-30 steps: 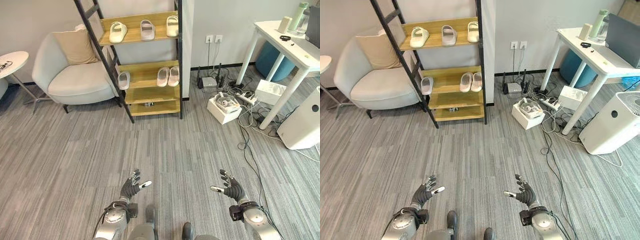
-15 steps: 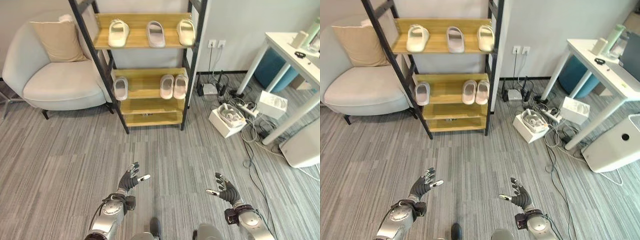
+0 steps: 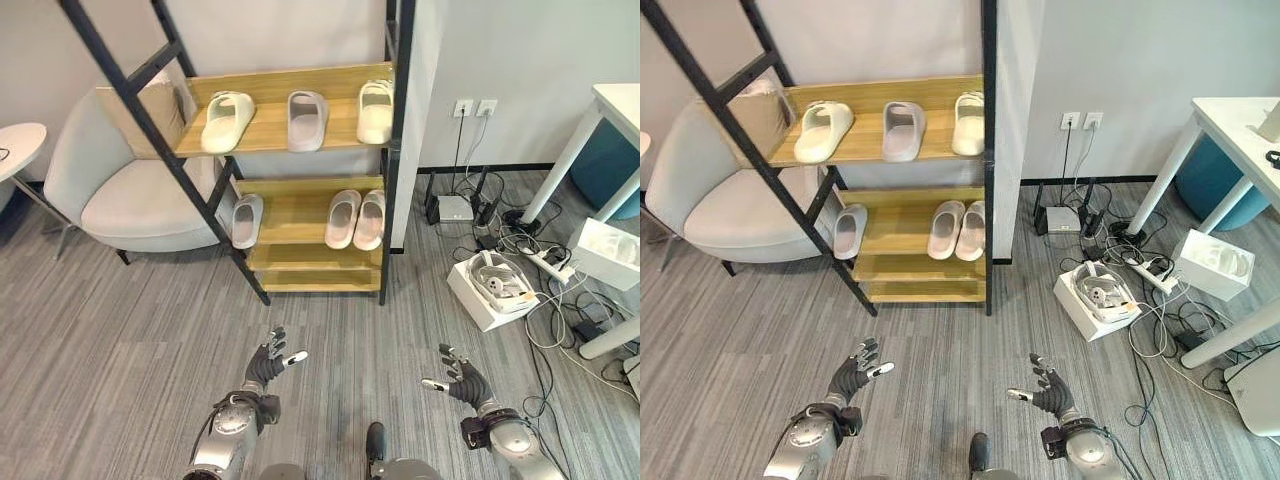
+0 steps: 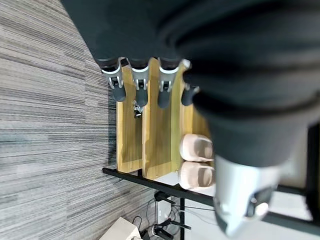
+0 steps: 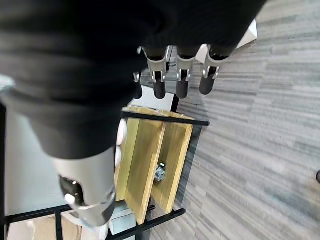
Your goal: Arrange the slippers neatly on the shoe rack.
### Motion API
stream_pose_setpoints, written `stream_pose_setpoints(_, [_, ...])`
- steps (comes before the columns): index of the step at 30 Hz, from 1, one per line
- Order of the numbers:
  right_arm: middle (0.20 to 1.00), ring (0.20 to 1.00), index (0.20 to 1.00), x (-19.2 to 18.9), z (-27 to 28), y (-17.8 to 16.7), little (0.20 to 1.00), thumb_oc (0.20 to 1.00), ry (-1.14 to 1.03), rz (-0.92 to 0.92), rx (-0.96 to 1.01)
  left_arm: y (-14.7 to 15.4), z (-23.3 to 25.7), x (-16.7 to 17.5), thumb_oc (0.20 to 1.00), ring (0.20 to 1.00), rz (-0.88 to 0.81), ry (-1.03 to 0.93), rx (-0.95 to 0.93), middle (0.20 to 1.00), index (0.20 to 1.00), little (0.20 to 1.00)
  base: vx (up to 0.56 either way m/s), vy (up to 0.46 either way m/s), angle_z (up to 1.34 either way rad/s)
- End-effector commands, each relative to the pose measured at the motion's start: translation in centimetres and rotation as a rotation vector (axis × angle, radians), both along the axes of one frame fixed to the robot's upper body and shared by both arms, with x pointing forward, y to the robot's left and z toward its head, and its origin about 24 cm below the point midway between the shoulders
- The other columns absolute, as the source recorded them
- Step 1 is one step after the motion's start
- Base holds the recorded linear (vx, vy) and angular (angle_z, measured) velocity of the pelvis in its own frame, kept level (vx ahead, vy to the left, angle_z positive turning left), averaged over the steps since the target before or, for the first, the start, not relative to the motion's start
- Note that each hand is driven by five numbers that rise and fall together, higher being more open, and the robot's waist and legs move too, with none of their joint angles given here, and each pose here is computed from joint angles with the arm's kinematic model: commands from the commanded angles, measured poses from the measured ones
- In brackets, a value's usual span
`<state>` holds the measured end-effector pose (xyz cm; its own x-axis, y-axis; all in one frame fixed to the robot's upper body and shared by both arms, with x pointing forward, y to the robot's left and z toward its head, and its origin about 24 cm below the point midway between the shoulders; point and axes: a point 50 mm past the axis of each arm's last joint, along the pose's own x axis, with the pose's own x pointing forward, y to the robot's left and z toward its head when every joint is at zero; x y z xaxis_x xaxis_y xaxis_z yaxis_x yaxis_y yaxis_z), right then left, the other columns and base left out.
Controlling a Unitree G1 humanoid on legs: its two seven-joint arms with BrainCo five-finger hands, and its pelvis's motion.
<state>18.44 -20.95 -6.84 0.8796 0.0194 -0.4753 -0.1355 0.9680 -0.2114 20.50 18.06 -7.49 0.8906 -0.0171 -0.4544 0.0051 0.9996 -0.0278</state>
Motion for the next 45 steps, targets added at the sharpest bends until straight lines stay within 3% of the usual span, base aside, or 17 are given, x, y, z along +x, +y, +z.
stream_pose_setpoints(1, [1.0,1.0,1.0,0.4,1.3,-0.7,1.0,1.0,-0.079,-0.011,-0.014,0.4,1.8,1.9,1.0,1.0,0.009,-0.106,0.009,1.0,1.0,1.0,0.25,0.216,-0.29])
stream_pose_setpoints(6, [1.0,1.0,1.0,-0.1,0.8,-0.7,1.0,1.0,-0.055,-0.019,-0.021,0.8,1.2,0.7,1.0,1.0,0.016,-0.08,0.015,1.0,1.0,1.0,0.27,0.297,-0.38])
stream_pose_setpoints(16, [1.0,1.0,1.0,0.8,0.7,1.2,1.0,1.0,-0.064,0.001,0.039,2.6,2.2,1.8,1.0,1.0,0.048,-0.113,0.066,1.0,1.0,1.0,0.09,0.098,0.01])
stream_pose_setpoints(26, [1.0,1.0,1.0,0.2,0.8,-0.1,1.0,1.0,-0.049,0.016,0.006,1.2,2.5,2.5,1.0,1.0,0.02,-0.137,0.023,1.0,1.0,1.0,0.1,-0.098,0.25])
stream_pose_setpoints(37, [1.0,1.0,1.0,-0.6,0.2,-1.4,1.0,1.0,-0.009,-0.008,-0.039,1.0,1.5,1.2,1.0,1.0,0.004,-0.092,0.033,1.0,1.0,1.0,0.16,0.222,0.1])
stream_pose_setpoints(45, [1.0,1.0,1.0,1.2,0.4,1.0,1.0,1.0,-0.047,0.0,0.014,1.7,2.6,2.4,1.0,1.0,-0.011,-0.132,0.071,1.0,1.0,1.0,0.07,0.278,-0.17])
